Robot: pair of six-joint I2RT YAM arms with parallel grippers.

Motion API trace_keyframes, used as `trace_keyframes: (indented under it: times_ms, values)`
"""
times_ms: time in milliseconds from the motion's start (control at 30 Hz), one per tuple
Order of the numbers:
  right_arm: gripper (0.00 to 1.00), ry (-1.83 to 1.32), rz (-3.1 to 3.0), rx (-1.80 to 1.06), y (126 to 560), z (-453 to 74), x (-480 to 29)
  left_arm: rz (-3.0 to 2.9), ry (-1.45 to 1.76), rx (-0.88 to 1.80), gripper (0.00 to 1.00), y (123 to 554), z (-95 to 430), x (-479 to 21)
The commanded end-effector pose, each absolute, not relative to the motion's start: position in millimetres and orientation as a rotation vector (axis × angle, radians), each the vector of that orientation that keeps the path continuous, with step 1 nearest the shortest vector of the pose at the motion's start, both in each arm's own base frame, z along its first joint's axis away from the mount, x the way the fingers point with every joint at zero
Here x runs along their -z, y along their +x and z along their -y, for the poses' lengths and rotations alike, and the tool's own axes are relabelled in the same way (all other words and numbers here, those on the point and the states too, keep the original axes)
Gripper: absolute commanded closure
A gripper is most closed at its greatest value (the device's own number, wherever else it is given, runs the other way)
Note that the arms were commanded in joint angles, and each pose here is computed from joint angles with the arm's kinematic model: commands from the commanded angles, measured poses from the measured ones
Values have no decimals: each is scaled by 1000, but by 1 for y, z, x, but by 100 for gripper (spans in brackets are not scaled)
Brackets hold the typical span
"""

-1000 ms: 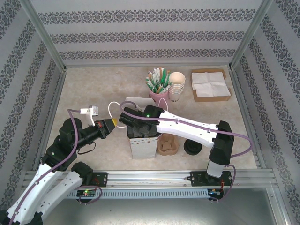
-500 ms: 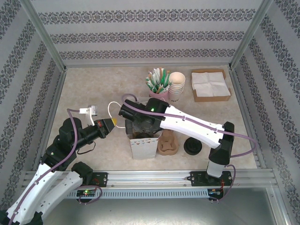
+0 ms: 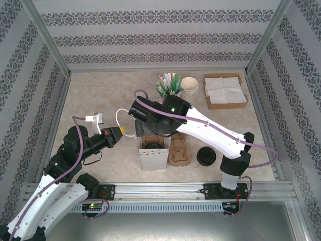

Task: Pack the takeout coffee

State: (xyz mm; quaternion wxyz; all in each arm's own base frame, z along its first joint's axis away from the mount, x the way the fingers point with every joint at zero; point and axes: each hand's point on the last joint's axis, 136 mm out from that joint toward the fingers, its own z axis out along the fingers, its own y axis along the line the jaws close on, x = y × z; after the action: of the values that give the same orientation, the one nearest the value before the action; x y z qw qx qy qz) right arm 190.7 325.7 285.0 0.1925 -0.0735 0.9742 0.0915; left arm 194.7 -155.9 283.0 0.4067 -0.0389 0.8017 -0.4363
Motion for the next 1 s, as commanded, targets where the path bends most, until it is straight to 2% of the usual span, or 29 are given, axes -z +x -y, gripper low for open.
trace_keyframes:
  times_ms: [0,400,967]
  values:
    - [15,-224,-2704,-226,193,-315,-296,-2023,-65,1089,99,191,157,-289]
    - [26,-265,-2717,-190,181,-310,-301,-2024,-71,1095,99,192,158,-290]
    - [28,-301,-2644,-245,173,-303,-331,-2032,-94,1072,99,195,155,-289]
